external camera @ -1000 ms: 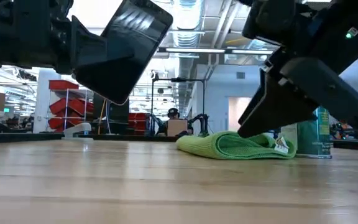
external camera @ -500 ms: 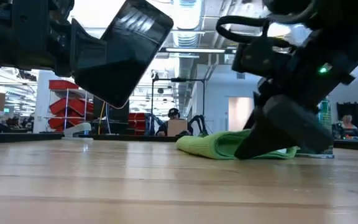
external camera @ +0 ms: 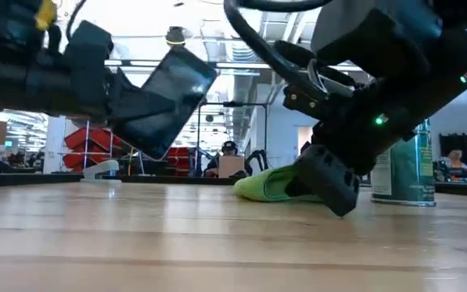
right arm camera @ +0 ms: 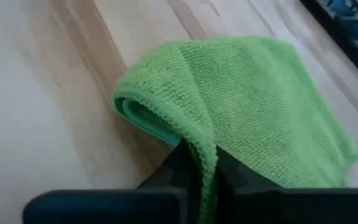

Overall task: Apply microfiber cloth
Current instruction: Wipe the cellphone with a microfiber cloth

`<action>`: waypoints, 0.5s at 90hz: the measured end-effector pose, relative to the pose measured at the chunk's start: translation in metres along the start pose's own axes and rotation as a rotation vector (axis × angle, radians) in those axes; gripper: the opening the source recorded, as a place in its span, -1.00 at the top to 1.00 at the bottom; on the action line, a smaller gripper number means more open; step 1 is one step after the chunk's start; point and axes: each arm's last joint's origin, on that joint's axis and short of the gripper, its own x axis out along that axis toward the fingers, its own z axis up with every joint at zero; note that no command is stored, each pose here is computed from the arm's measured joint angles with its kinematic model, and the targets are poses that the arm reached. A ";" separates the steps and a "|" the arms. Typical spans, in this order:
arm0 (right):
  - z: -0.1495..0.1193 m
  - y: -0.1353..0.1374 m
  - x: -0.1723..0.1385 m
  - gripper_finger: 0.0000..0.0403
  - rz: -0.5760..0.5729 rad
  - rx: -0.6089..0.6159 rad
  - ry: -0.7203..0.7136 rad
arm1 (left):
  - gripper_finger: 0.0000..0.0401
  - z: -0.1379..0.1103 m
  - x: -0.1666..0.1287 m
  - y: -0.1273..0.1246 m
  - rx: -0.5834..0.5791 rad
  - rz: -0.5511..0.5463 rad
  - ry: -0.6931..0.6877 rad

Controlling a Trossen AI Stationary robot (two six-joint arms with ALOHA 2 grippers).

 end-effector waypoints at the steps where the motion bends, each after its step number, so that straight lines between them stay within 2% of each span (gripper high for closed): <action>1: 0.001 0.001 -0.001 0.98 0.005 0.001 -0.008 | 0.99 0.000 0.001 0.001 0.000 0.002 0.000; 15: 0.028 -0.003 -0.028 0.99 0.008 0.014 -0.166 | 0.99 0.001 0.012 0.016 -0.025 -0.014 0.002; 26: 0.053 -0.012 -0.055 0.99 -0.001 -0.025 -0.284 | 0.99 0.002 0.018 0.023 -0.043 -0.032 0.001; 35: 0.073 -0.023 -0.071 0.99 0.007 -0.042 -0.357 | 0.99 0.005 0.025 0.023 -0.056 -0.082 -0.016; 45: 0.090 -0.035 -0.075 1.00 -0.020 -0.080 -0.409 | 0.99 0.011 0.033 0.018 -0.060 -0.134 -0.049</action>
